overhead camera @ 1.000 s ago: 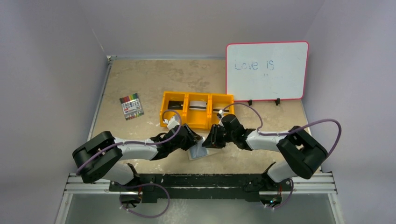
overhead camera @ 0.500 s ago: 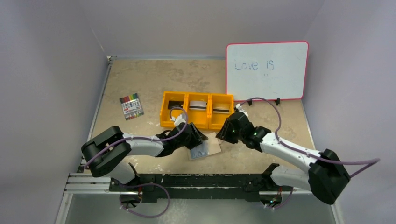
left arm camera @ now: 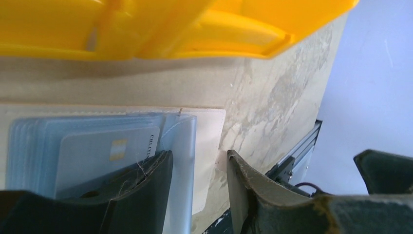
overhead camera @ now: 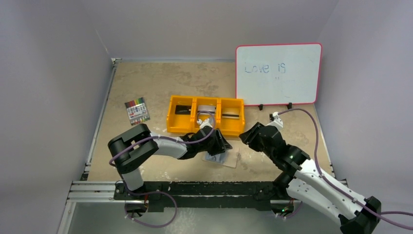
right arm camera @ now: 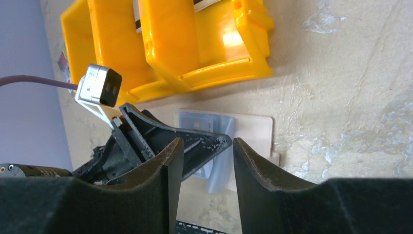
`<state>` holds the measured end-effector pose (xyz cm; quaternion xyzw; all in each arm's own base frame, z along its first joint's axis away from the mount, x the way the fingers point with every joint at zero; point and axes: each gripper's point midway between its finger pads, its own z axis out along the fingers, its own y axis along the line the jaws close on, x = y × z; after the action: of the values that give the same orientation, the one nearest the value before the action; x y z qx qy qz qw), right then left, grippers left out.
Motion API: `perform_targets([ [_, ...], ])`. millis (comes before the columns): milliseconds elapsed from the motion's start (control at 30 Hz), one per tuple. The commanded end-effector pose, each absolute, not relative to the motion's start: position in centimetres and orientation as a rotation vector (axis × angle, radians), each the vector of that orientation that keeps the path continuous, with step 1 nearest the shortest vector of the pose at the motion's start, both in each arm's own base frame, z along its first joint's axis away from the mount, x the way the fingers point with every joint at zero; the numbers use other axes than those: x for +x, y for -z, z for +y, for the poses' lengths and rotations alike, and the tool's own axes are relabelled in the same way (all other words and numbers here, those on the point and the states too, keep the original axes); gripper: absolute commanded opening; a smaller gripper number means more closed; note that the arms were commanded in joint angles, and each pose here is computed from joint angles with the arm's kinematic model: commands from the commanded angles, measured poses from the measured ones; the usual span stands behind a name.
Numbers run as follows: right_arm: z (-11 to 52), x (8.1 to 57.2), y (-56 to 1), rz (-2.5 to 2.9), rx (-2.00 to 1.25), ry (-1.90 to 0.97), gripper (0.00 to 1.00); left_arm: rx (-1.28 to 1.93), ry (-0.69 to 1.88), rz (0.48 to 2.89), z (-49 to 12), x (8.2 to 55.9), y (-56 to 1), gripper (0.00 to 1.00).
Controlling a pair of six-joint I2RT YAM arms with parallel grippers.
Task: Take the credit cards out of the card holder
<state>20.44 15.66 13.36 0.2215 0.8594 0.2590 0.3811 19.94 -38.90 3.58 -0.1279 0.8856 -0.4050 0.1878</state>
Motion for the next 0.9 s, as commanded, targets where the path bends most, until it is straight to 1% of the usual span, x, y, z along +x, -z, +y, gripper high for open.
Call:
perform_targets([
  [0,14.0,20.2,-12.6,2.163,0.643,-0.613,0.46,-0.192,1.179,2.477,-41.0,19.0,-5.3,0.45],
  [133,13.7,19.8,-12.4,2.15,0.69,-0.631,0.46,-0.125,1.177,2.456,-41.8,18.9,-6.8,0.48],
  [300,12.6,19.7,-12.1,2.135,0.767,-0.59,0.47,-0.096,1.242,2.439,-42.6,18.5,-7.8,0.49],
  [433,11.7,19.6,-11.9,2.136,0.801,-0.534,0.47,-0.054,1.339,2.474,-43.8,17.1,-7.2,0.5],
  [567,11.4,19.4,-11.9,2.137,0.805,-0.519,0.47,-0.013,1.439,2.457,-45.4,15.9,-7.8,0.5],
  [733,12.0,19.4,-12.6,2.136,0.768,-0.566,0.47,0.002,1.418,2.469,-45.3,15.7,-7.4,0.5],
  [867,11.9,19.3,-12.7,2.114,0.775,-0.592,0.47,0.046,1.418,2.408,-45.1,16.0,-9.1,0.5],
])
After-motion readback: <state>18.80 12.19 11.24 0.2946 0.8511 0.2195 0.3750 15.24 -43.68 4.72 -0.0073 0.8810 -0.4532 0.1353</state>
